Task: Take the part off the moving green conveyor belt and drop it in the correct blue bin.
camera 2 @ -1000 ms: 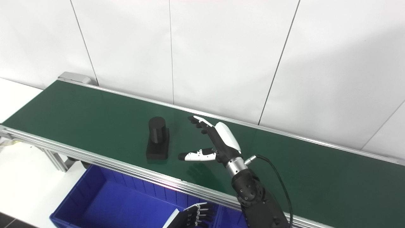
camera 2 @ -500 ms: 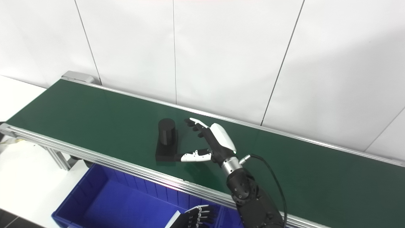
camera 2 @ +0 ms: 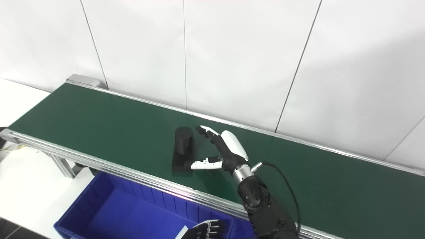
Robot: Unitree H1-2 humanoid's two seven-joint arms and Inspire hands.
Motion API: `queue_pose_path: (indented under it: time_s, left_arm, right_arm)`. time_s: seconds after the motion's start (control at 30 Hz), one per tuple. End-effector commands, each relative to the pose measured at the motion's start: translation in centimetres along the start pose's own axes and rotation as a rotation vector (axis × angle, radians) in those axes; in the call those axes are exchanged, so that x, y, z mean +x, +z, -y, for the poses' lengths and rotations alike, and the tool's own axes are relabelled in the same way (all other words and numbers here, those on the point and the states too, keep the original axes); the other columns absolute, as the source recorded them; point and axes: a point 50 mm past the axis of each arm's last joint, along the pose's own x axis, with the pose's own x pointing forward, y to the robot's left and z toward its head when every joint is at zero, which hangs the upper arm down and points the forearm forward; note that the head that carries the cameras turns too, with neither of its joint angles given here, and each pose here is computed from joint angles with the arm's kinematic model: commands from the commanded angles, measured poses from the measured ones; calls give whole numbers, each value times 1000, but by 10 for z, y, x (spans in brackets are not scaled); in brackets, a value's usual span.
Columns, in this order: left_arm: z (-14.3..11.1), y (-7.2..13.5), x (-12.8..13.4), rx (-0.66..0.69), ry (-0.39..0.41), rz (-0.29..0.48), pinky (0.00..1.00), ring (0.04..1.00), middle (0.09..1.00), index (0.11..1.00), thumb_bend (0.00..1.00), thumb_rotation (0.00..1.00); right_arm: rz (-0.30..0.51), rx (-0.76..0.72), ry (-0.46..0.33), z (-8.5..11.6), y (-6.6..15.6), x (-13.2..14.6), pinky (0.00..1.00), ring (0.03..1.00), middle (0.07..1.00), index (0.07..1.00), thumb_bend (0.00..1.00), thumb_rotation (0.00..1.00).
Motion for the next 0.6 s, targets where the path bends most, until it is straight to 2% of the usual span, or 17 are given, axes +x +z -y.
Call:
queue_pose_path:
  time_s: [0.0,0.37,0.57]
  left_arm:
    - [21,19,8,-27,-56,100,654,707,763,776,925,91]
    - [21,21,-9,-38,-54,109,655,707,765,771,927,73]
    - [20,22,-18,-46,-52,110,672,715,769,771,936,92]
  right_arm:
    - [89,-14,-53,20,28,20,765,843,852,868,816,437]
    - [29,-12,-60,21,16,17,809,861,860,867,787,424]
    - [9,13,-66,20,12,16,783,864,864,868,785,422]
